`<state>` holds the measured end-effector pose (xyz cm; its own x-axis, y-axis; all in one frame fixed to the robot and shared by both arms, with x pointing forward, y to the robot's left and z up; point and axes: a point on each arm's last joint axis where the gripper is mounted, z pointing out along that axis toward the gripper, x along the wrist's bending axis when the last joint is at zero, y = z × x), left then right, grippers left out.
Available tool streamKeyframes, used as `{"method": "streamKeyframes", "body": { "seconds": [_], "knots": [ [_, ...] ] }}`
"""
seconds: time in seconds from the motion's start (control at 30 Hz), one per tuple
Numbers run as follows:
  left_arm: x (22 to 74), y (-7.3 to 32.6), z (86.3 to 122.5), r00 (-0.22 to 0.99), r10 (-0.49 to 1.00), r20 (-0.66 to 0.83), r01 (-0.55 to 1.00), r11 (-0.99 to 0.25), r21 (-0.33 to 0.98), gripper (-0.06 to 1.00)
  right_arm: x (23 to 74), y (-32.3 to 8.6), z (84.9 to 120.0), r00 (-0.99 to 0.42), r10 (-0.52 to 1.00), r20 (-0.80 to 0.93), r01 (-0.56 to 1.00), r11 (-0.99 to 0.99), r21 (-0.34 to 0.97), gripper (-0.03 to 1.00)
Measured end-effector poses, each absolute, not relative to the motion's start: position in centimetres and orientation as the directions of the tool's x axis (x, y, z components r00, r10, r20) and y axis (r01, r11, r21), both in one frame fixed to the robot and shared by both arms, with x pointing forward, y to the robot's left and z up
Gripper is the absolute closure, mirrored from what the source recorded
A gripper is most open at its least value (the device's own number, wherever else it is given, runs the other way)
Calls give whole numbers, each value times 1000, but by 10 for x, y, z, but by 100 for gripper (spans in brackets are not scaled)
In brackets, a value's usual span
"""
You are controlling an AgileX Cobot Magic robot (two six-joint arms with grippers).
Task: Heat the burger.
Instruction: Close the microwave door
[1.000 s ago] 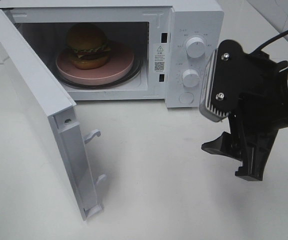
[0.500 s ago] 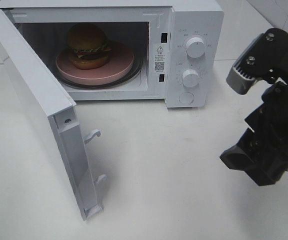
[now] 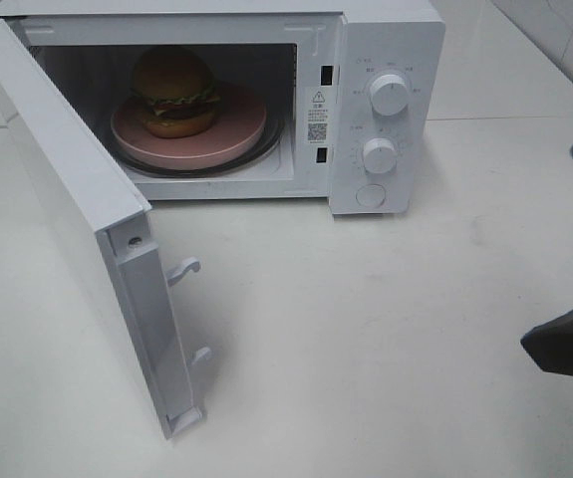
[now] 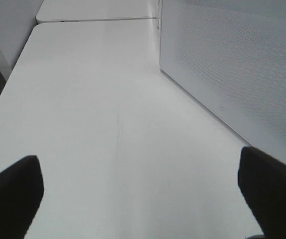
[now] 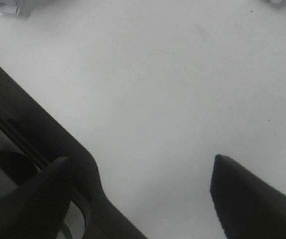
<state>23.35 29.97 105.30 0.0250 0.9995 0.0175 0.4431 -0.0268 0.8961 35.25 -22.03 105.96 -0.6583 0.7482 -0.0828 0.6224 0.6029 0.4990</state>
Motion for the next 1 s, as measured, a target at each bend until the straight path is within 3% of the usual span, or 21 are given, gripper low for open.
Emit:
{"method": "streamKeyframes", "body": {
  "seconds": [0.3,0.53,1.0],
  "knots": [
    [233,300,1053,25,1000,18,443,-27,896,-5,332,-238,1069,-607,790,-84,657,558,506,21],
    [233,300,1053,25,1000,18,443,-27,896,-5,317,-267,1076,-473,871,-131,718,467,515,21],
    [233,300,1053,25,1000,18,443,-27,896,-5,267,-298,1084,-220,972,-88,696,220,683,21]
  ]
}}
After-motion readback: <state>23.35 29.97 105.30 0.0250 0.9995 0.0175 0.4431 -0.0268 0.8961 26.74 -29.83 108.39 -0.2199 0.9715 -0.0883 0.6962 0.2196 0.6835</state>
